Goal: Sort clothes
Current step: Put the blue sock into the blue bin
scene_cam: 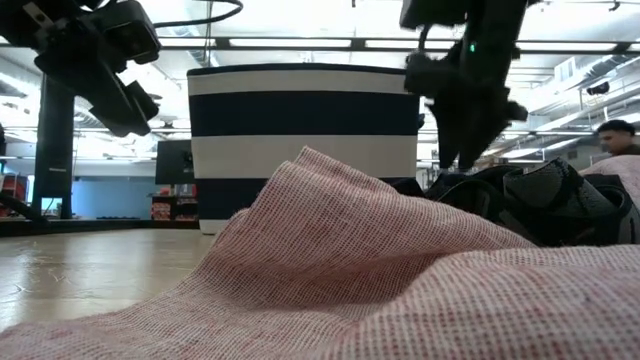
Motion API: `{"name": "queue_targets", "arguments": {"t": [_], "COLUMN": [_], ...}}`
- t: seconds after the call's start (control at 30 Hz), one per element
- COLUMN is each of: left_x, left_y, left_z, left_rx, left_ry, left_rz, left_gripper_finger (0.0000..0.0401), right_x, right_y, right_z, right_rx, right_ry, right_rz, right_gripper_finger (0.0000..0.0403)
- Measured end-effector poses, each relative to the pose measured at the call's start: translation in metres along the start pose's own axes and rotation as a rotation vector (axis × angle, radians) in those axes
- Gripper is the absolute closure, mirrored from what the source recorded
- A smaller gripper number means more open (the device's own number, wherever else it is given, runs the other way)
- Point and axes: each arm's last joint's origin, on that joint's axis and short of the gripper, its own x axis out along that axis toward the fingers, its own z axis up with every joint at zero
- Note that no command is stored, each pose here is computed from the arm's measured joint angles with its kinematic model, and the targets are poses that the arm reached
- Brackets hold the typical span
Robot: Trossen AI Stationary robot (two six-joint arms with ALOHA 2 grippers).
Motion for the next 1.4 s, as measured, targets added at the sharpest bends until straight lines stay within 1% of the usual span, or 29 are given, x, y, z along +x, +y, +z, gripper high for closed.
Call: {"name": "queue_targets", "arguments": {"t": [0.07,0.17,0.23,0.3,0.4,0.53,0.63,0.77,0.9,1.07,1.1,1.2,1.3,1.4], "left_x": [0.0,0.0,0.0,0.0,0.0,0.0,0.0,0.0,0.0,0.0,0.0,0.0,0.0,0.0], "left_y": [0.0,-0.001,-0.001,-0.002,-0.002,-0.003,-0.003,-0.003,-0.003,-0.003,-0.002,-0.002,-0.002,-0.002], "left_z": [0.001,0.003,0.004,0.005,0.006,0.007,0.007,0.007,0.007,0.007,0.007,0.007,0.007,0.007], "left_rx": [0.0,0.0,0.001,0.0,-0.009,-0.027,-0.028,-0.039,-0.052,-0.049,-0.049,-0.049,-0.049,-0.049], "left_ry": [-0.007,-0.027,-0.038,-0.048,-0.064,-0.075,-0.074,-0.074,-0.073,-0.072,-0.071,-0.072,-0.073,-0.077], "left_rz": [-0.002,-0.008,-0.012,-0.015,-0.021,-0.026,-0.026,-0.026,-0.026,-0.026,-0.025,-0.025,-0.022,-0.012], "left_gripper_finger": [0.0233,0.0233,0.0233,0.0233,0.0233,0.0233,0.0233,0.0233,0.0233,0.0233,0.0233,0.0233,0.0233,0.0233], "right_x": [0.009,0.024,0.034,0.045,0.061,0.074,0.082,0.086,0.086,0.084,0.082,0.073,0.052,0.028], "right_y": [-0.001,0.0,-0.005,-0.006,-0.014,-0.021,-0.024,-0.027,-0.027,-0.027,-0.027,-0.024,-0.017,-0.013], "right_z": [-0.004,-0.009,-0.014,-0.016,-0.021,-0.023,-0.026,-0.028,-0.029,-0.028,-0.028,-0.026,-0.018,-0.013], "right_rx": [-0.033,-0.065,-0.095,-0.095,-0.091,-0.066,-0.072,-0.079,-0.092,-0.115,-0.12,-0.125,-0.135,-0.197], "right_ry": [0.008,-0.024,-0.012,-0.027,-0.018,-0.035,-0.069,-0.083,-0.082,-0.078,-0.078,-0.073,-0.083,-0.093], "right_rz": [-0.011,0.022,0.005,0.016,-0.004,0.007,0.042,0.056,0.055,0.062,0.066,0.087,0.103,0.069], "right_gripper_finger": [0.0204,0.0188,0.0177,0.0167,0.0155,0.0155,0.0173,0.0218,0.0282,0.0381,0.0389,0.0389,0.0396,0.0397]}}
